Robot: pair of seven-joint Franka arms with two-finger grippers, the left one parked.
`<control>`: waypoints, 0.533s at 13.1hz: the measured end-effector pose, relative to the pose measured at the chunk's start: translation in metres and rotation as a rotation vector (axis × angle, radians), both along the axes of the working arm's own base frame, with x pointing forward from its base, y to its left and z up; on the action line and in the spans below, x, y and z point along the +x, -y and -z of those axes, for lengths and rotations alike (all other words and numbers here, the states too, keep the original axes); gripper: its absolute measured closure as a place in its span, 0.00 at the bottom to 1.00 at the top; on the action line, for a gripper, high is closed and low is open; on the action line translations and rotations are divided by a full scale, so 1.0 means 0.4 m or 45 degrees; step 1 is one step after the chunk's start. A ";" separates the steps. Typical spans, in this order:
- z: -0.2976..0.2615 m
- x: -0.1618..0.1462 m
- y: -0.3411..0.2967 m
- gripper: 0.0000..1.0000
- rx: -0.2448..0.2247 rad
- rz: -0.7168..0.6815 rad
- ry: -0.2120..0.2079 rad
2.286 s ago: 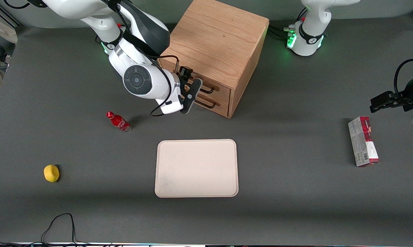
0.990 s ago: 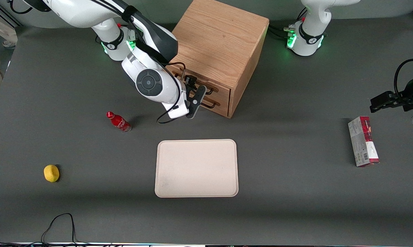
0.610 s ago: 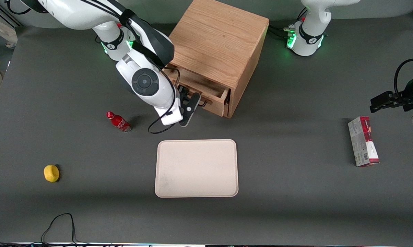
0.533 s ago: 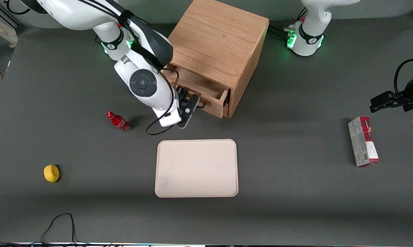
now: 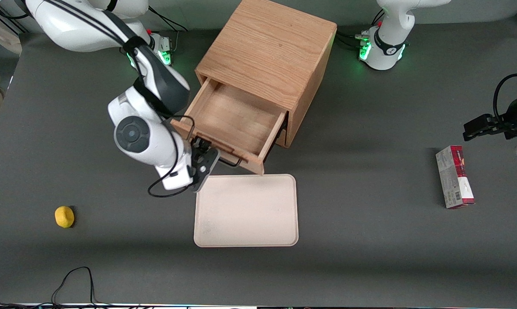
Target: Open upper drawer
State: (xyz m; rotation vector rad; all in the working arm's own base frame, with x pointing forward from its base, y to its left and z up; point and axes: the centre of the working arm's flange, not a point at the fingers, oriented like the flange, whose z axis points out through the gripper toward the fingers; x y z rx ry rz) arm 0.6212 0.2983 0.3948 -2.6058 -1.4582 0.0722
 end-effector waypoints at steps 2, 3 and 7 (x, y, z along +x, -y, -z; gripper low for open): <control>-0.009 0.037 0.038 0.00 -0.006 0.029 0.029; -0.020 0.055 0.061 0.00 -0.024 0.043 0.057; -0.085 0.111 0.124 0.00 -0.049 0.093 0.154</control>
